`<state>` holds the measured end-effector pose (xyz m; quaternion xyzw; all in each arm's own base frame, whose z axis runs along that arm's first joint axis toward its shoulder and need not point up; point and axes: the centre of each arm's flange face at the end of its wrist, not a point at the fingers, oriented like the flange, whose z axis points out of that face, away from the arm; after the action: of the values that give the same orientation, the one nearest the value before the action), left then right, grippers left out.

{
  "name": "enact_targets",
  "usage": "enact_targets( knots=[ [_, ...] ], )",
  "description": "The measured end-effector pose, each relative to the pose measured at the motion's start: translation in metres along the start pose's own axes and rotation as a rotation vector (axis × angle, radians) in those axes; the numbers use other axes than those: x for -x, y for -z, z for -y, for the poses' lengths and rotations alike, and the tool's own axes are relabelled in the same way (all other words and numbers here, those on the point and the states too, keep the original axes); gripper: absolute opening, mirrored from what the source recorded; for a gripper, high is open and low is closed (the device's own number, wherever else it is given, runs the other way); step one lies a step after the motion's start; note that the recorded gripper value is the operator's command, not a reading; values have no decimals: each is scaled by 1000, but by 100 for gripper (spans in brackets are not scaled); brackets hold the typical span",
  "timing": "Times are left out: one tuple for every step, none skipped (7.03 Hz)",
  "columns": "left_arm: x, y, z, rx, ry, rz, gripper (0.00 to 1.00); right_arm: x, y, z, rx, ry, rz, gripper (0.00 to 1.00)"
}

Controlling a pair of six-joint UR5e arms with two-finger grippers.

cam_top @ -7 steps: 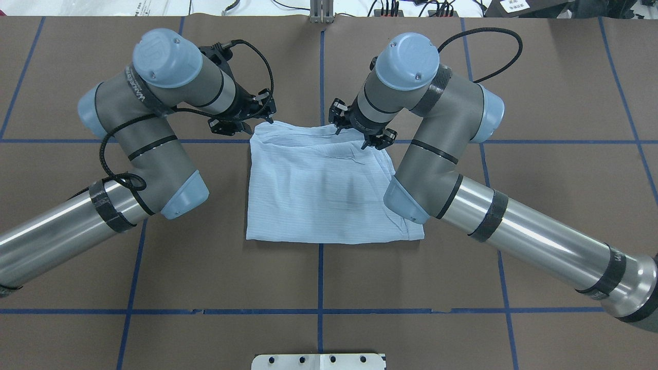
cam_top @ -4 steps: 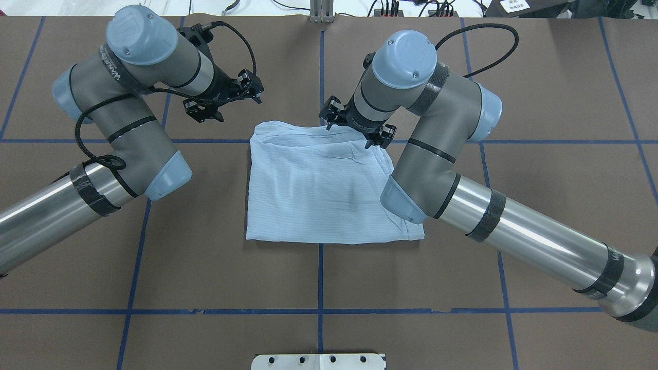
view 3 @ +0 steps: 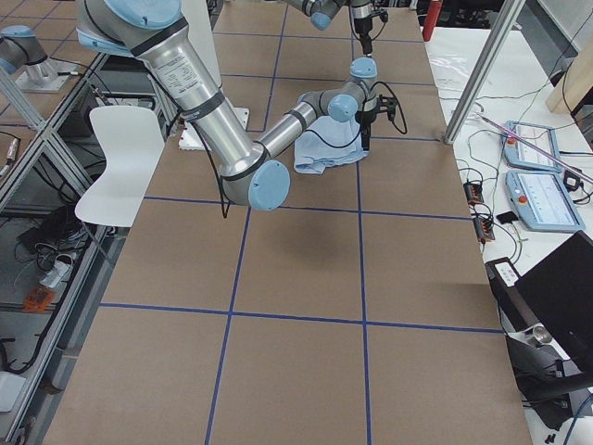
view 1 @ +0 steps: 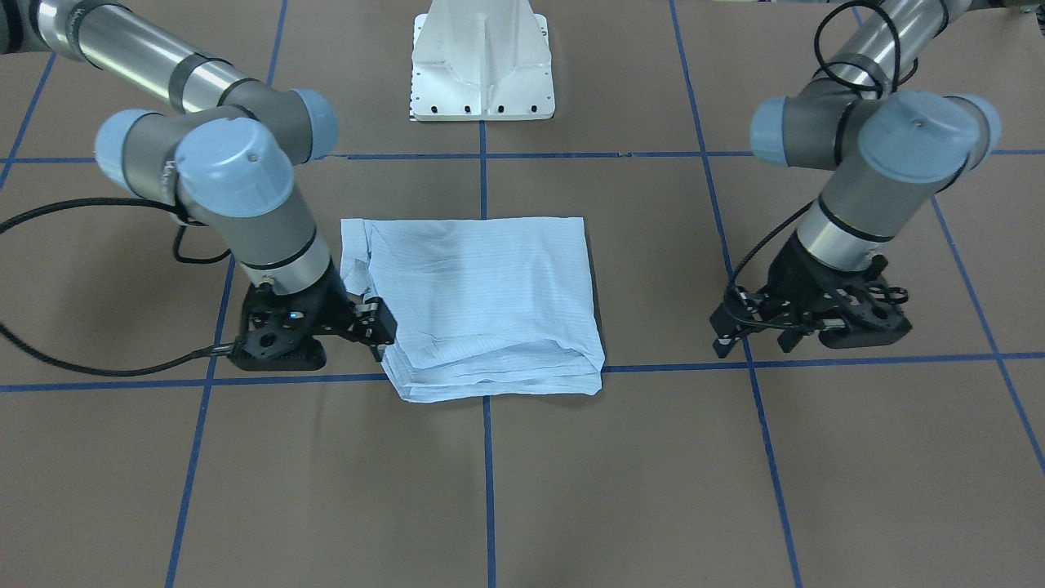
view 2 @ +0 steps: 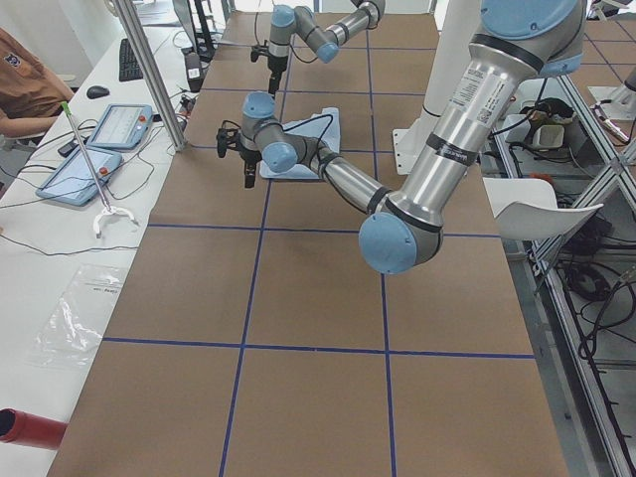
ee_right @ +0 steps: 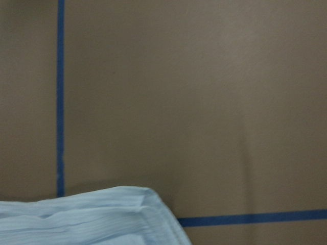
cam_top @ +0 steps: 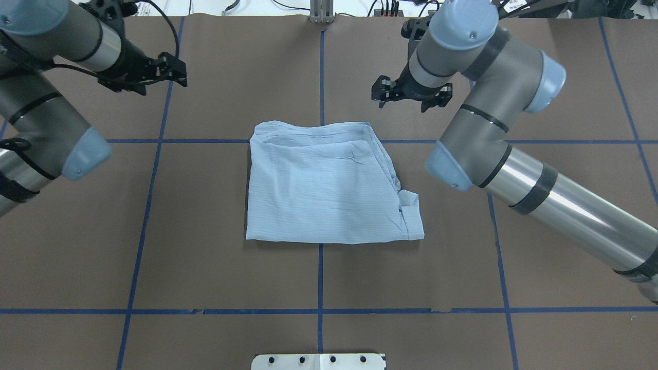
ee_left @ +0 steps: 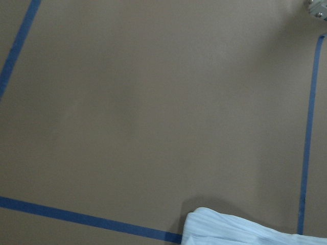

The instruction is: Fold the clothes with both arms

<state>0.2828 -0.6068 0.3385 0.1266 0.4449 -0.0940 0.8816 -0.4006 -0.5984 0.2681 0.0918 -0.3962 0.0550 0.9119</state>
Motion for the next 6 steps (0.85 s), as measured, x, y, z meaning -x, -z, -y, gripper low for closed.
enact_targets(
  knots=[
    [45, 19, 22, -17, -82, 61, 100, -54, 18, 21, 9, 61, -29, 100],
    [93, 40, 41, -27, -156, 121, 100, -113, 34, 40, 27, 110, -39, 100],
    [144, 59, 52, -24, -216, 164, 100, -177, 48, 52, 49, 157, -39, 100],
    [195, 77, 53, -7, -267, 184, 100, -248, 62, 53, 72, 196, -31, 100],
    [241, 92, 47, 17, -315, 185, 100, -320, 74, 40, 93, 225, -21, 100],
    [278, 103, 35, 43, -355, 170, 100, -384, 84, 17, 108, 230, -18, 100]
  ],
)
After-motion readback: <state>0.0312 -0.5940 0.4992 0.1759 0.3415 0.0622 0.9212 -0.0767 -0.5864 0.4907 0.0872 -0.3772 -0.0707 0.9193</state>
